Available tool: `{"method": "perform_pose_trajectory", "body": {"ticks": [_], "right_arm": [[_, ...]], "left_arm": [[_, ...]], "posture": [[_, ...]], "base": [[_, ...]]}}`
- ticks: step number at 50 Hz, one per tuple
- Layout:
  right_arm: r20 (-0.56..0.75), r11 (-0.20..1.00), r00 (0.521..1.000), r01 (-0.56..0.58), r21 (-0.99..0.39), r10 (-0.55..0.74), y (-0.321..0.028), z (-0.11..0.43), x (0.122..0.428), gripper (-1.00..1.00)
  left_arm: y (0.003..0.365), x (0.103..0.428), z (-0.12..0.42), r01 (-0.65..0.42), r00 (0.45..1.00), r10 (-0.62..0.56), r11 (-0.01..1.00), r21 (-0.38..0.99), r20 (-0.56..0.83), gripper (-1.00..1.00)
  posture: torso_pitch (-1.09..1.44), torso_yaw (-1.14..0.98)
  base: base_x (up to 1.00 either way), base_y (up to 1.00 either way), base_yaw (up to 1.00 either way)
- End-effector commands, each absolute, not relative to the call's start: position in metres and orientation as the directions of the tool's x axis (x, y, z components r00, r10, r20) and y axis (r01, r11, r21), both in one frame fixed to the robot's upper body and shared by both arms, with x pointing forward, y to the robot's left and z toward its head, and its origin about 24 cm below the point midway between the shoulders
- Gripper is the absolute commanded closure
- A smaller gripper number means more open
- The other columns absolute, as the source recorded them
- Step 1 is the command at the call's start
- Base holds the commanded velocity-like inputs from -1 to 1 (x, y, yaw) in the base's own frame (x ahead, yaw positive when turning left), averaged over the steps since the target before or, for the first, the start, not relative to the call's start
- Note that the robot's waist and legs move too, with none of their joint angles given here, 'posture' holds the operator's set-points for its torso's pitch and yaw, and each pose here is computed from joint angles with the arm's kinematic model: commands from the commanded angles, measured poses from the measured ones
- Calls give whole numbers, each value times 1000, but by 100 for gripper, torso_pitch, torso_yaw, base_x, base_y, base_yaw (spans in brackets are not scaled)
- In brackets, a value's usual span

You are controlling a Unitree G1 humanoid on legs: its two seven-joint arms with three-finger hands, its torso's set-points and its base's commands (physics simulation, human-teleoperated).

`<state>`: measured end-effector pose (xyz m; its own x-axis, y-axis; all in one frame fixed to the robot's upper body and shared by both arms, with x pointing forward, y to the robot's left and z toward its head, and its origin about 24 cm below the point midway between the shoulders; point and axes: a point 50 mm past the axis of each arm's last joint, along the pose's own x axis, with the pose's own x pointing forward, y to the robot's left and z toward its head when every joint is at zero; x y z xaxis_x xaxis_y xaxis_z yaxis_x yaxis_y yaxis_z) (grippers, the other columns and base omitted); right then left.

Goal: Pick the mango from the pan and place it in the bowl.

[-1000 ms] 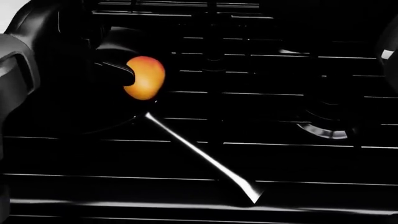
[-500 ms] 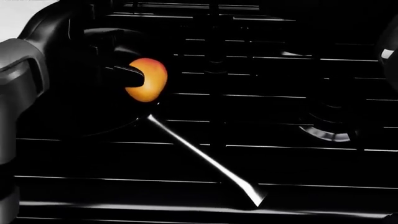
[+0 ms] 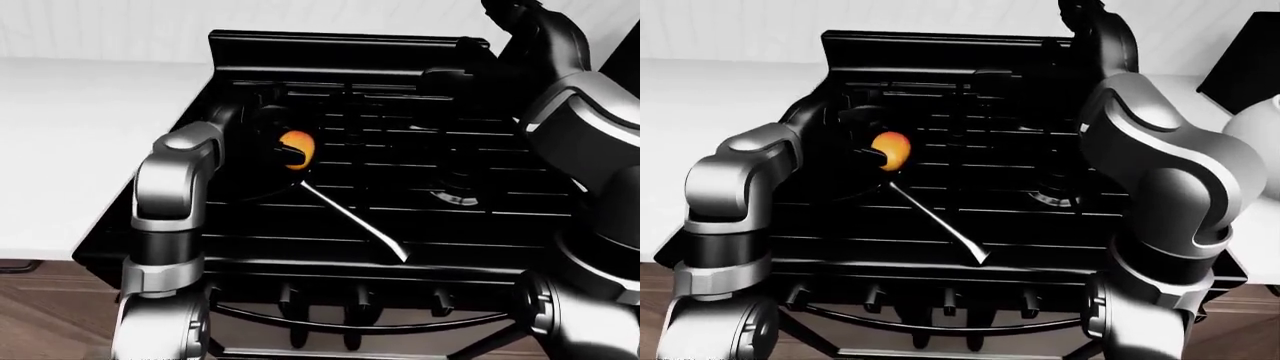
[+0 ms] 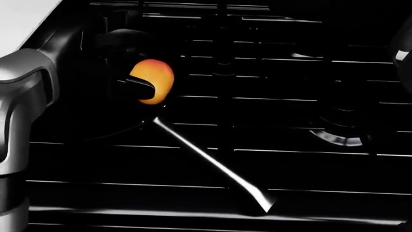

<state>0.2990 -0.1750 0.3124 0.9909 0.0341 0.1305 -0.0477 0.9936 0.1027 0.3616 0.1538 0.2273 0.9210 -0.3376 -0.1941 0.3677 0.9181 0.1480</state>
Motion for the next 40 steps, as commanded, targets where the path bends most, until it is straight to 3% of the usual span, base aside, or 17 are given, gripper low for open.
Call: {"method": "perform_pose_trajectory", "body": {"ticks": [1,40], "right_arm": [[211,993,977,-53,110,29,-176,328,293,-100],[211,992,977,-63,107,39,-174,327,293,-100]], "left_arm": [[153,360,251,357,934,-344,915,190,-97,-71],[147,364,235,363,931,-347,910,200,-115,-64]], "posture": [[0,0],[0,0]], "base": [[0,0,0],[0,0,0]]}}
